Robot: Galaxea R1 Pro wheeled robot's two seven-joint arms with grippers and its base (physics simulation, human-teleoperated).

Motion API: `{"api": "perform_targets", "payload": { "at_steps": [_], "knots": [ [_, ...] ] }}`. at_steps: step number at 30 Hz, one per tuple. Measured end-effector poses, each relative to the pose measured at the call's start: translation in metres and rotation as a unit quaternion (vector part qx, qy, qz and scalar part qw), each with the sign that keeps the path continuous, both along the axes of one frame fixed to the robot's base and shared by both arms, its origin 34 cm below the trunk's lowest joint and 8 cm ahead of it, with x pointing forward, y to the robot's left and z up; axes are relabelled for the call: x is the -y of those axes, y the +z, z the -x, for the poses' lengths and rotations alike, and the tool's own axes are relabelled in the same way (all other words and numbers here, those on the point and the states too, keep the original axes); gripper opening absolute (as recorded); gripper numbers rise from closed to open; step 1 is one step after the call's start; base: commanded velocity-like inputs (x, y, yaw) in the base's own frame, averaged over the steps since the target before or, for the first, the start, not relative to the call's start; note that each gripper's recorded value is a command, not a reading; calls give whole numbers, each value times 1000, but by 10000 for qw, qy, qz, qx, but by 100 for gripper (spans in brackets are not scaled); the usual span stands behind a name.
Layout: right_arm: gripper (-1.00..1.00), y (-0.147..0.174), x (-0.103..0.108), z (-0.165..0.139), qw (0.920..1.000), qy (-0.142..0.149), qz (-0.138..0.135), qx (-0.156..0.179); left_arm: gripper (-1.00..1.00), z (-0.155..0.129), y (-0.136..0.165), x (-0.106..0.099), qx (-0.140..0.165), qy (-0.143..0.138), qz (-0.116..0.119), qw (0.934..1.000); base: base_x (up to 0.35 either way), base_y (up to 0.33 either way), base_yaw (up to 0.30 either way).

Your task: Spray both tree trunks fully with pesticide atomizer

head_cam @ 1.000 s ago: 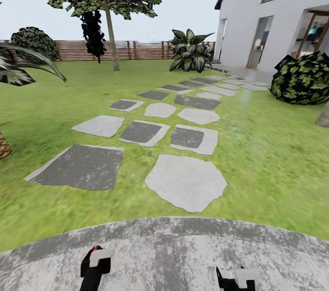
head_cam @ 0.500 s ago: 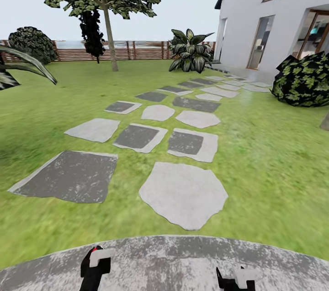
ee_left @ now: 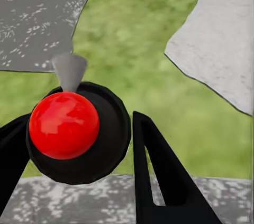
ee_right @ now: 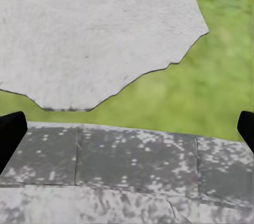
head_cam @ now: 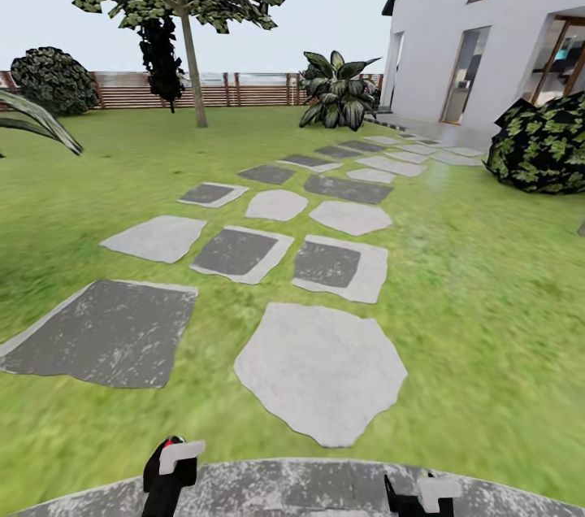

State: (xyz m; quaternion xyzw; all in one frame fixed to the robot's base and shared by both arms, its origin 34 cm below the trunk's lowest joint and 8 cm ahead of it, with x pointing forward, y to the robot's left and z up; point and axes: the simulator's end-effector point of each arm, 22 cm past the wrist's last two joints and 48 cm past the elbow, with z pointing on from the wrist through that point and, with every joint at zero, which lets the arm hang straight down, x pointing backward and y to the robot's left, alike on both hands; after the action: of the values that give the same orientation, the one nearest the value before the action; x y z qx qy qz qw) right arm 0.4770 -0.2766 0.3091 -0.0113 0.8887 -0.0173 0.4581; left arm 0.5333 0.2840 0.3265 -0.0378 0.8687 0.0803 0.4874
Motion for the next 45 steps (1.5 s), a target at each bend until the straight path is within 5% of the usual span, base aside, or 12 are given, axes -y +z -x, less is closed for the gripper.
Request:
{"api": "perform_targets", "payload": {
  "at_steps": [45],
  "knots": [
    [100, 0, 0, -1, 10000, -3, -2, 8, -100, 0, 0, 0, 2, 1, -1, 10000, 330, -111, 12]
  ]
}}
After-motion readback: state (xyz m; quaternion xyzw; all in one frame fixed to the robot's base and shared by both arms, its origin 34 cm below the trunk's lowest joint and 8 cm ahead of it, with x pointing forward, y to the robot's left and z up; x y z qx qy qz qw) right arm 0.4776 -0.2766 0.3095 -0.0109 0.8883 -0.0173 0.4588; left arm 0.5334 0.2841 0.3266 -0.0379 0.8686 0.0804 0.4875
